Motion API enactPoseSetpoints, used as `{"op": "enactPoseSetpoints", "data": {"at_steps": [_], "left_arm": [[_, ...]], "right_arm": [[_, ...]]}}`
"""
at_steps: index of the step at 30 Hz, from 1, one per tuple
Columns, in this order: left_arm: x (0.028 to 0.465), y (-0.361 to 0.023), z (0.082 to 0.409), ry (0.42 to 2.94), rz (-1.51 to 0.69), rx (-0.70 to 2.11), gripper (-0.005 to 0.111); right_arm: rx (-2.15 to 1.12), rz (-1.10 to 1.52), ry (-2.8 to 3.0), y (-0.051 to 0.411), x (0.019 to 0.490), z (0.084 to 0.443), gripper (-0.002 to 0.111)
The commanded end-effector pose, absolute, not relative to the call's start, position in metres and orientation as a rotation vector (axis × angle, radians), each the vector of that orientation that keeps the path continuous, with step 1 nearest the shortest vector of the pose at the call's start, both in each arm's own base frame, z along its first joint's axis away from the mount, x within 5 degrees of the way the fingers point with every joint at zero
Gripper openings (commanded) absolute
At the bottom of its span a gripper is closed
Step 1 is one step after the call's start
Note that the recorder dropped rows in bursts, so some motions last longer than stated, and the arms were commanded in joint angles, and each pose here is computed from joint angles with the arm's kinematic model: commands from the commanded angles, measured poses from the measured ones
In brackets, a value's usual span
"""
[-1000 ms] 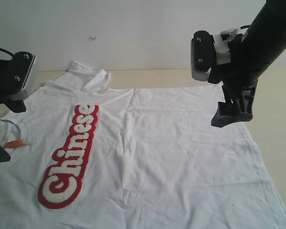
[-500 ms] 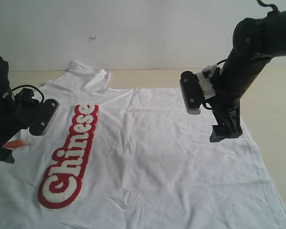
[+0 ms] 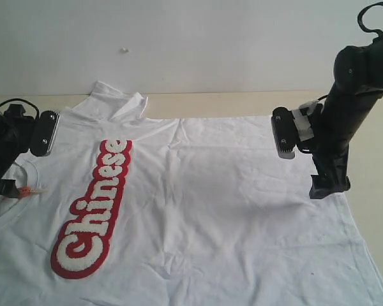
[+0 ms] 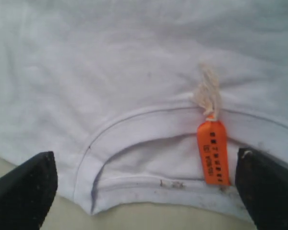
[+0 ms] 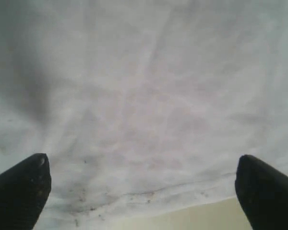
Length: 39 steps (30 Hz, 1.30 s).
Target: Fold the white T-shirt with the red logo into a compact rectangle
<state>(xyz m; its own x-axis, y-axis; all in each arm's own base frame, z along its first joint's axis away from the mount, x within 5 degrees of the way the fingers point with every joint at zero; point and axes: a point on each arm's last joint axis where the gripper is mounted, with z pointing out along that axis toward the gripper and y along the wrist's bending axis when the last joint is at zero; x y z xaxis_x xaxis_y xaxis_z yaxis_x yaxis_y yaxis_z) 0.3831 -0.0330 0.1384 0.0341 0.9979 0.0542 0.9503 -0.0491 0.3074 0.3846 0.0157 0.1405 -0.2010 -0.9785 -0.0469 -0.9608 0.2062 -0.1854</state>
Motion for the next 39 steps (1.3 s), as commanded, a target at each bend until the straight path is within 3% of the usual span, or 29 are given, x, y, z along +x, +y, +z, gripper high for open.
{"op": "enactPoseSetpoints", "data": {"at_steps": [1, 18, 25, 30, 39], "left_arm": [[0.387, -0.034, 0.128, 2.014, 0.366, 2.118, 0.097], [0.384, -0.036, 0.116, 2.057, 0.231, 2.199, 0.097], [0.382, -0.031, 0.143, 2.128, -0.076, 2.269, 0.097], [0.390, -0.028, 0.159, 2.111, -0.095, 2.205, 0.097], [0.392, -0.025, 0.134, 2.124, -0.120, 2.281, 0.097]], "right_arm": [[-1.861, -0.057, 2.361, 0.017, 0.380, 0.137, 0.105], [-1.793, 0.003, 2.404, 0.020, 0.383, 0.120, 0.105], [-1.773, -0.024, 2.387, 0.020, 0.386, 0.120, 0.105], [-1.773, -0.024, 2.387, 0.020, 0.386, 0.120, 0.105], [-1.775, -0.025, 2.386, 0.020, 0.386, 0.120, 0.105]]}}
